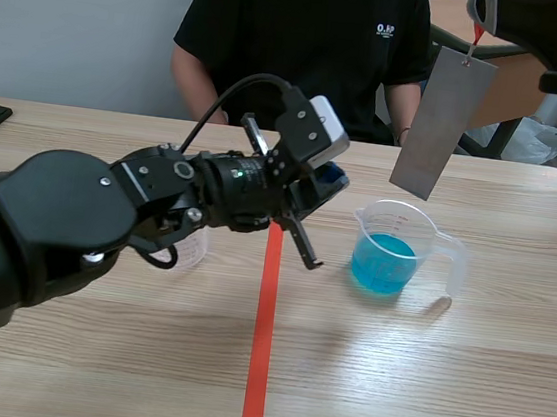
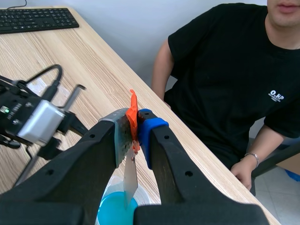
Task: Do the redox reaction experiment.
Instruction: 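Lower the plate into the blue solution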
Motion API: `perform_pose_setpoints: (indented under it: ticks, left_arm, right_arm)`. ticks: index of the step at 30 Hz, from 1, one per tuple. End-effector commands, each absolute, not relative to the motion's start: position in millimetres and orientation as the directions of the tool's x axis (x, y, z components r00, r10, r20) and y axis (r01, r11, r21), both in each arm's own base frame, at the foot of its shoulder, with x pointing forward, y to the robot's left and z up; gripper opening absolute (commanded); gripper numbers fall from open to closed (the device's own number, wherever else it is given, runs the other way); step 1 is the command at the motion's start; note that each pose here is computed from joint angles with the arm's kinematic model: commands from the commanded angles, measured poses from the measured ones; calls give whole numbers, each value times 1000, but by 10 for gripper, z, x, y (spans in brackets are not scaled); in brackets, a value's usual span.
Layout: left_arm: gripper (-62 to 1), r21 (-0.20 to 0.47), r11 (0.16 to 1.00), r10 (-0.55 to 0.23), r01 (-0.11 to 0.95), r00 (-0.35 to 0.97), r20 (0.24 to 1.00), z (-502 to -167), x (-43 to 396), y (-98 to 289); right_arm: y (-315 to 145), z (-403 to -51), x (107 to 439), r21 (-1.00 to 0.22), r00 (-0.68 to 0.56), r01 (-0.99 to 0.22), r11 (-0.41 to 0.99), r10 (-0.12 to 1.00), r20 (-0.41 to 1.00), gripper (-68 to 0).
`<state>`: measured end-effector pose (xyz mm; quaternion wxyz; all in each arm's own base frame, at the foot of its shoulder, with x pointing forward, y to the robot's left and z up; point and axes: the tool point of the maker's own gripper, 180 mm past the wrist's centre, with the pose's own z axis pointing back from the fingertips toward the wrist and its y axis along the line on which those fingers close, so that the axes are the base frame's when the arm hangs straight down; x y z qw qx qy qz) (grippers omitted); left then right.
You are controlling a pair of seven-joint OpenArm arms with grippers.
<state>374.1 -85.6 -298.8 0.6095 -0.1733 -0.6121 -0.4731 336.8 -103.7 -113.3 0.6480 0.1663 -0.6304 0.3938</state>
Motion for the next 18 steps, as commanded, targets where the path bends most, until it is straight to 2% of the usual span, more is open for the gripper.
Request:
perform_pose_setpoints:
  ticks: [1,5,11,18]
  left_arm:
    - [-562,366,508,-344,779,-206,916,-2894,3714,-727]
    - [-562,347,553,-350,757,-168,922,-2872,3591,-330]
    - [-562,378,601,-408,704,-137,903,-2814,3234,352]
    - [-562,377,692,-489,615,16,872,-2972,2731,1191]
  right_arm:
    - [-1039,-998,3361,-310,-147,-714,628,298,943,-660]
    - [-1040,-999,3362,-310,-147,-714,628,299,943,-660]
    - [-1043,-1006,3364,-312,-145,-713,628,303,942,-660]
    - [-1038,-1084,3336,-299,-132,-718,629,298,945,-660]
